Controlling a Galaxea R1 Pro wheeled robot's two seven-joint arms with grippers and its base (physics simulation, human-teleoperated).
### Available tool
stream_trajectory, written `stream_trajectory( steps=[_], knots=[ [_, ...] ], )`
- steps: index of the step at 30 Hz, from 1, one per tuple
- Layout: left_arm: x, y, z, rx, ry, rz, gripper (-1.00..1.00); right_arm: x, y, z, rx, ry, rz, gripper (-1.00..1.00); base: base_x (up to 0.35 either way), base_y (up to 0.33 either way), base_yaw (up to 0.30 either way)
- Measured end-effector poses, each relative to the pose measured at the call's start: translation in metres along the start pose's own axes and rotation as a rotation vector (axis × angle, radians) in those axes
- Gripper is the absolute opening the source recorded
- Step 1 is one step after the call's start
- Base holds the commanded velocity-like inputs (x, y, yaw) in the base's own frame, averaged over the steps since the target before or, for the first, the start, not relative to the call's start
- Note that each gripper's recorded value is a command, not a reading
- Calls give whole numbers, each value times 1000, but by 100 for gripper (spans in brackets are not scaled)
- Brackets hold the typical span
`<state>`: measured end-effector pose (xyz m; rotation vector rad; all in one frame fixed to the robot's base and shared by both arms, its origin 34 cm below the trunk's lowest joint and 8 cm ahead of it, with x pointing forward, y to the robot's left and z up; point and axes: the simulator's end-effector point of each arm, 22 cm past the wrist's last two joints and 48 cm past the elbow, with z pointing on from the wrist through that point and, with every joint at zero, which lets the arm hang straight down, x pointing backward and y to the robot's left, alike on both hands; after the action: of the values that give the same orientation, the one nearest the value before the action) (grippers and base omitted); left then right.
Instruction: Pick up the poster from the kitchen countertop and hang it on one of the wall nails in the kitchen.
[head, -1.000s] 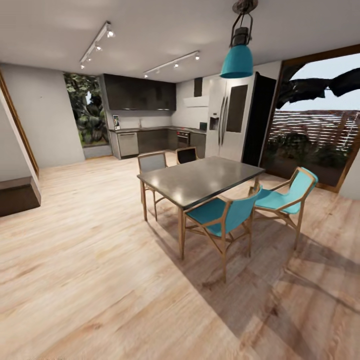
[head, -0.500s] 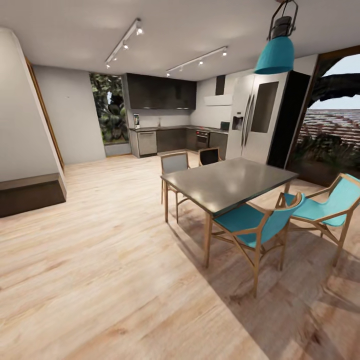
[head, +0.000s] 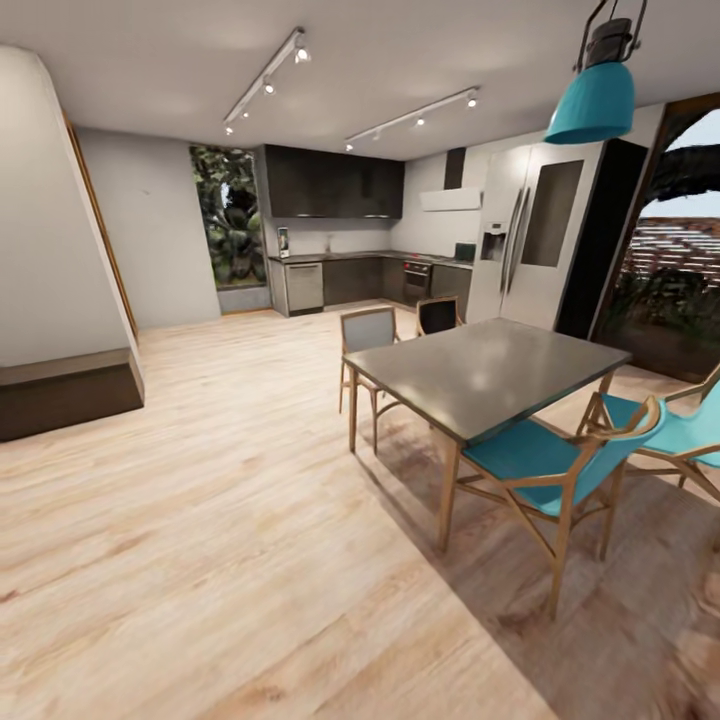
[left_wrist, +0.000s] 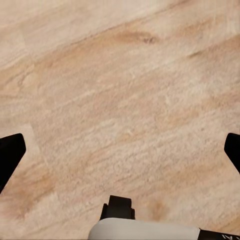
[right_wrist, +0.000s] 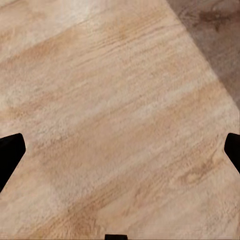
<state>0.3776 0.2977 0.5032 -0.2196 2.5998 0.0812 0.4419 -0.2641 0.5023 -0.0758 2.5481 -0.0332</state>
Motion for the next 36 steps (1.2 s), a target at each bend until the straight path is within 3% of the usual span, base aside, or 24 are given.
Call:
stream_trajectory(
  steps=[21, 36],
  knots=[
    [6, 0, 1, 0, 14, 2, 100, 2, 0, 1, 2, -7, 4, 100, 291, 199, 217],
    [7, 2, 1, -2, 15, 2, 100, 2, -1, 1, 0, -11, -5, 100, 335, 86, 24]
  ],
)
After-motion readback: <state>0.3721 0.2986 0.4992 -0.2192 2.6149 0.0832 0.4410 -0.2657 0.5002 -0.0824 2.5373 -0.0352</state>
